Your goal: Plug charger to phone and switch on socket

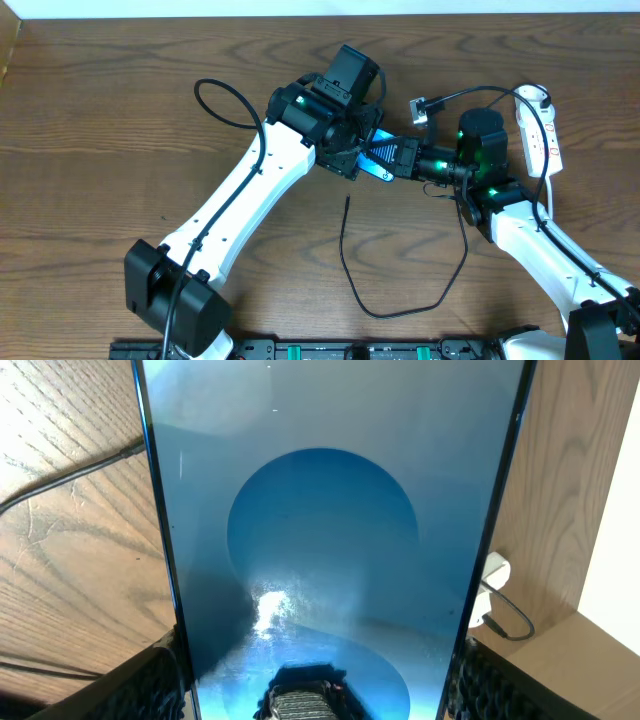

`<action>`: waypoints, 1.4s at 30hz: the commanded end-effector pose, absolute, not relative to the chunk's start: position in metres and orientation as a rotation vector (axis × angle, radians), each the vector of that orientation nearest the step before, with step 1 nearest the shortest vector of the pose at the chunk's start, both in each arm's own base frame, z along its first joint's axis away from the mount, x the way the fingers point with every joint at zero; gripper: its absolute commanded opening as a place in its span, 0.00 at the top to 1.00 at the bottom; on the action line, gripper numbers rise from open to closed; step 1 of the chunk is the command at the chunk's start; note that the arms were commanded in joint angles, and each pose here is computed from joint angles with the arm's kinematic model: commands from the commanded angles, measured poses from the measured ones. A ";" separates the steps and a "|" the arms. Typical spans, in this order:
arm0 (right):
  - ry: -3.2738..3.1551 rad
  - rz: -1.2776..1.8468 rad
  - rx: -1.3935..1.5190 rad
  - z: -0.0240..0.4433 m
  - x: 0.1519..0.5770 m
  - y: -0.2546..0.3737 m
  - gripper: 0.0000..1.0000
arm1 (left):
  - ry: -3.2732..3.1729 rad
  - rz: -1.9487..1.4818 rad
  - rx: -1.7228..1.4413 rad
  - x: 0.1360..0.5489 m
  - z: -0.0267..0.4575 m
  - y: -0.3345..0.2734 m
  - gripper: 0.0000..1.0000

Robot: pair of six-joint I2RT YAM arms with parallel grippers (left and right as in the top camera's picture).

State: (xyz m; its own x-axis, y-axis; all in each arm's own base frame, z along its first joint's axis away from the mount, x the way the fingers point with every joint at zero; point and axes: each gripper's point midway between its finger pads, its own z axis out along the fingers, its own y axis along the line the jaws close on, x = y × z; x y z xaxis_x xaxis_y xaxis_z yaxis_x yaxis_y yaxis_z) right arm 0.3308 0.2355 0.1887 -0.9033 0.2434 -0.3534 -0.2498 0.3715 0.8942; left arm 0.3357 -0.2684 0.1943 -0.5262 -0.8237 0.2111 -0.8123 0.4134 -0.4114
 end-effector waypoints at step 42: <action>2.233 2.066 1.016 0.216 0.347 0.199 0.99 | 2.339 -0.818 -1.238 0.330 0.293 -0.216 0.06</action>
State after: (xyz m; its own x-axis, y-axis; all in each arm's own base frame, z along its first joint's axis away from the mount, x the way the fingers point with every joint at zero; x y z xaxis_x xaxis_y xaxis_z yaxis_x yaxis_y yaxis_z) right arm 0.3582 0.1889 0.1943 -0.8411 0.4963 0.2150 0.3061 0.1091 0.9457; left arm 0.3263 -0.2231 0.2959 -0.5561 -0.8311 -0.0006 -0.6285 0.4211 -0.6539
